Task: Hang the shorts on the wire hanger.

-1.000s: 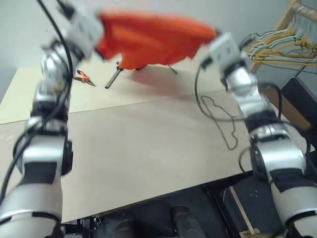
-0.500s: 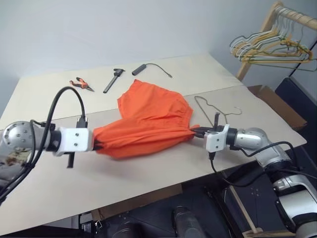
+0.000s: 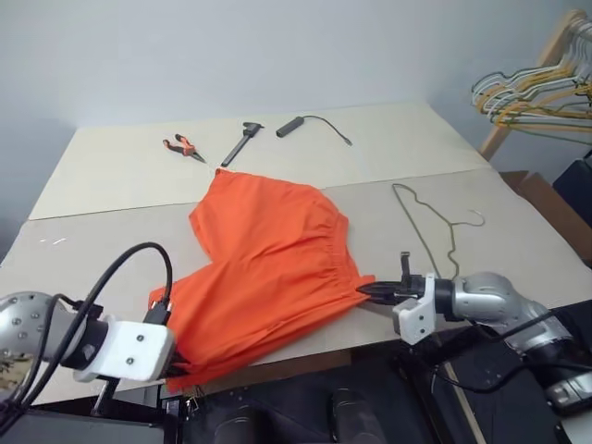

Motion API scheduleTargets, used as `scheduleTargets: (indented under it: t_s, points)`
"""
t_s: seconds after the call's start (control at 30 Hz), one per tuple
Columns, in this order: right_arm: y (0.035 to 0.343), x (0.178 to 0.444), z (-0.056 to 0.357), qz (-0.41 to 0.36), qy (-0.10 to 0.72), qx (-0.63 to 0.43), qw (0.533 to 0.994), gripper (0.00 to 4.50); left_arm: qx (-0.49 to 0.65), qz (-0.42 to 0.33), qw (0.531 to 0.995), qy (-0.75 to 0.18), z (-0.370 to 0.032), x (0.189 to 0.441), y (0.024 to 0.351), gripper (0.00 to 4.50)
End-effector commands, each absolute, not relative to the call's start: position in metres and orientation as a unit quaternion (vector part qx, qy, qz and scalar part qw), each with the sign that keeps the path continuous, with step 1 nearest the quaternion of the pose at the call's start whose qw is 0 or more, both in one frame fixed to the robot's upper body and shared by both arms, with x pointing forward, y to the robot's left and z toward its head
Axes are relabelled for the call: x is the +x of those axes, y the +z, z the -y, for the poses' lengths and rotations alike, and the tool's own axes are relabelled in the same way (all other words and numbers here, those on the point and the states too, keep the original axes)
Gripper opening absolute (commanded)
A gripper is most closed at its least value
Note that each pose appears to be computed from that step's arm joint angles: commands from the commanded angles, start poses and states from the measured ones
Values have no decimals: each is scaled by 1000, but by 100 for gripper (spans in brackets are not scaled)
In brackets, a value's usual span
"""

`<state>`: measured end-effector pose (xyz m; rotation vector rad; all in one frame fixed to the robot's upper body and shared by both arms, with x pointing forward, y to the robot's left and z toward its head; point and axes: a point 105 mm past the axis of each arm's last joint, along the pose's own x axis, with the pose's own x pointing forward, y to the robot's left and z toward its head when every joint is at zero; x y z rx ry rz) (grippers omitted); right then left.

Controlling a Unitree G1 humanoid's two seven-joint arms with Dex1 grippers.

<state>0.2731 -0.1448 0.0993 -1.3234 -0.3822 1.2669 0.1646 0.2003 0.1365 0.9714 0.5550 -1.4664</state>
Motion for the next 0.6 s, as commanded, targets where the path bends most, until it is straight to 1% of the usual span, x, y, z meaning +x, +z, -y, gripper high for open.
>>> scheduleTargets:
  t_s: [0.03,0.13,0.17,0.23,0.27,0.37,0.4,0.47,0.5,0.53,0.6]
  points:
    - [114,264,155,138,541,-573,600,2,439,-249,600,-621,-202,162,135,0]
    - [109,243,157,90,576,-556,592,2,447,-254,595,-618,-205,160,130,0]
    - [108,237,157,75,586,-547,592,26,446,-255,594,-619,-205,160,129,0]
    - [106,229,156,51,600,-532,595,74,441,-254,593,-623,-205,158,128,48]
    - [106,226,157,38,603,-530,595,108,441,-255,591,-626,-205,157,127,68]
    - [111,222,162,10,603,-527,599,209,448,-254,588,-624,-210,156,128,159]
    - [114,221,165,0,599,-522,607,248,448,-251,593,-621,-211,158,130,191]
    - [120,218,173,-30,597,-514,615,308,446,-239,602,-618,-213,161,136,249]
    - [126,217,182,-55,593,-504,626,348,440,-229,607,-621,-213,162,142,286]
    - [130,215,187,-72,590,-496,633,348,436,-222,610,-623,-214,163,147,286]
    - [144,224,203,-102,556,-463,683,348,418,-196,635,-619,-214,171,160,286]
